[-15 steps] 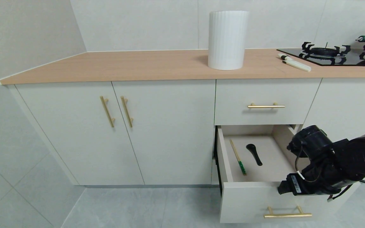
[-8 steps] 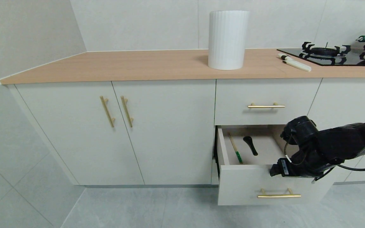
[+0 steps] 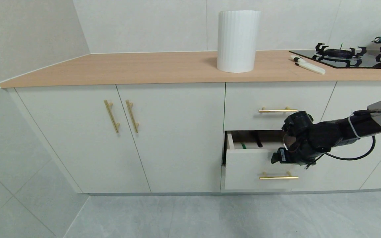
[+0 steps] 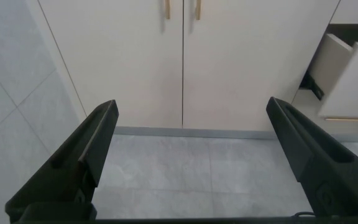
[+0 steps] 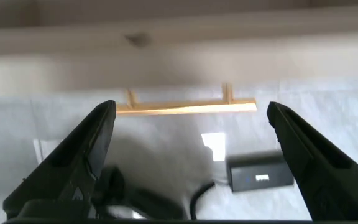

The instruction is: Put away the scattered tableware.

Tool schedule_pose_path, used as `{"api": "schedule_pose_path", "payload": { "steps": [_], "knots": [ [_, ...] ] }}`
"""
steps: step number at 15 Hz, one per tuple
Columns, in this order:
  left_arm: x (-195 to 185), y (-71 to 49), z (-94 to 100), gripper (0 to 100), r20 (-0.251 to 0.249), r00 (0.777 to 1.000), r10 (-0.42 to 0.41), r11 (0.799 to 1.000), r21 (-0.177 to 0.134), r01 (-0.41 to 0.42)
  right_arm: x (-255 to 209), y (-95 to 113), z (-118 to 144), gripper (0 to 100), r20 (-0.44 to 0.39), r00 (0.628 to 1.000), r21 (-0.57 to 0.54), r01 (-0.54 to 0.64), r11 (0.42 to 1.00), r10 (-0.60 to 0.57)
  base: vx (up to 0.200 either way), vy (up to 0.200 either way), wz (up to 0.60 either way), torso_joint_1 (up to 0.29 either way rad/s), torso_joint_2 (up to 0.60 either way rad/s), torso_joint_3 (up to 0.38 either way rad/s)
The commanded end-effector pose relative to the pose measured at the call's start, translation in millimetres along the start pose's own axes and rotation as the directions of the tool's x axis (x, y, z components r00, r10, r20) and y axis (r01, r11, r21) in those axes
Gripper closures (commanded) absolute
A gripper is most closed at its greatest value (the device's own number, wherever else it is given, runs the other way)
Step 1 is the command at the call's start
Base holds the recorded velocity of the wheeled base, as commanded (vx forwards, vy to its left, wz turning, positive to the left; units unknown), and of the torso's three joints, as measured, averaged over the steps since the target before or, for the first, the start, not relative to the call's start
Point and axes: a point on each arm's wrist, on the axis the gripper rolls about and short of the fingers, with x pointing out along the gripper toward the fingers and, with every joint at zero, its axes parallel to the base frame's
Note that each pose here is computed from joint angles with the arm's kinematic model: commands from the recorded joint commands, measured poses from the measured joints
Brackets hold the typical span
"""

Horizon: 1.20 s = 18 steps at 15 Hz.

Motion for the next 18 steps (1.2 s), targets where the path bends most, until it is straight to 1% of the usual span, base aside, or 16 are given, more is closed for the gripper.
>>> {"api": "schedule_pose_path", "payload": {
  "steps": [1,3,4,5,8,10,14,16,18],
  "knots": [
    [0.1,0.0,0.1,0,-0.001,1.000,0.001,1.000,-0.001,-0.001,27.4,-4.5,12.5,0,0.009,1.000,0.024,0.008,1.000,-0.008,0.000,0.000,0.00,0.000,0.00,0.000],
    [0.1,0.0,0.1,0,-0.001,1.000,0.001,1.000,-0.001,-0.001,32.5,-5.3,24.2,0,0.076,0.996,0.045,-0.039,0.998,0.036,0.000,0.000,0.00,0.000,0.00,0.000],
    [0.1,0.0,0.1,0,-0.001,1.000,0.001,1.000,-0.001,-0.001,33.0,-5.0,24.8,0,0.083,0.996,0.045,-0.044,0.998,0.040,0.000,0.000,0.00,0.000,0.00,0.000],
    [0.1,0.0,0.1,0,-0.001,1.000,0.001,1.000,-0.001,-0.001,40.9,-9.2,30.1,0,0.140,0.989,0.058,-0.052,0.997,0.043,0.000,0.000,0.00,0.000,0.00,0.000],
    [0.1,0.0,0.1,0,-0.001,1.000,0.001,1.000,-0.001,-0.001,55.1,-9.4,31.5,0,0.197,0.979,0.068,-0.062,0.996,0.047,0.000,0.000,0.00,0.000,0.00,0.000],
    [0.1,0.0,0.1,0,-0.001,1.000,0.001,1.000,-0.001,-0.001,61.2,-10.4,34.0,0,0.257,0.965,0.079,-0.075,0.994,0.052,0.000,0.000,0.00,0.000,0.00,0.000],
    [0.1,0.0,0.1,0,-0.001,1.000,0.001,1.000,-0.001,-0.001,75.0,-10.6,36.7,0,0.362,0.931,0.095,-0.099,0.991,0.058,0.000,0.000,0.00,0.000,0.00,0.000],
    [0.1,0.0,0.1,0,-0.001,1.000,0.001,1.000,-0.001,-0.001,78.0,-7.6,40.9,0,0.432,0.901,0.147,-0.123,0.981,0.048,0.000,0.000,0.00,0.000,0.00,0.000],
    [0.1,0.0,0.1,0,-0.001,1.000,0.001,1.000,-0.001,-0.001,80.2,-7.2,43.9,0,0.485,0.874,0.158,-0.130,0.979,0.038,0.000,0.000,0.00,0.000,0.00,0.000]
  ]
}}
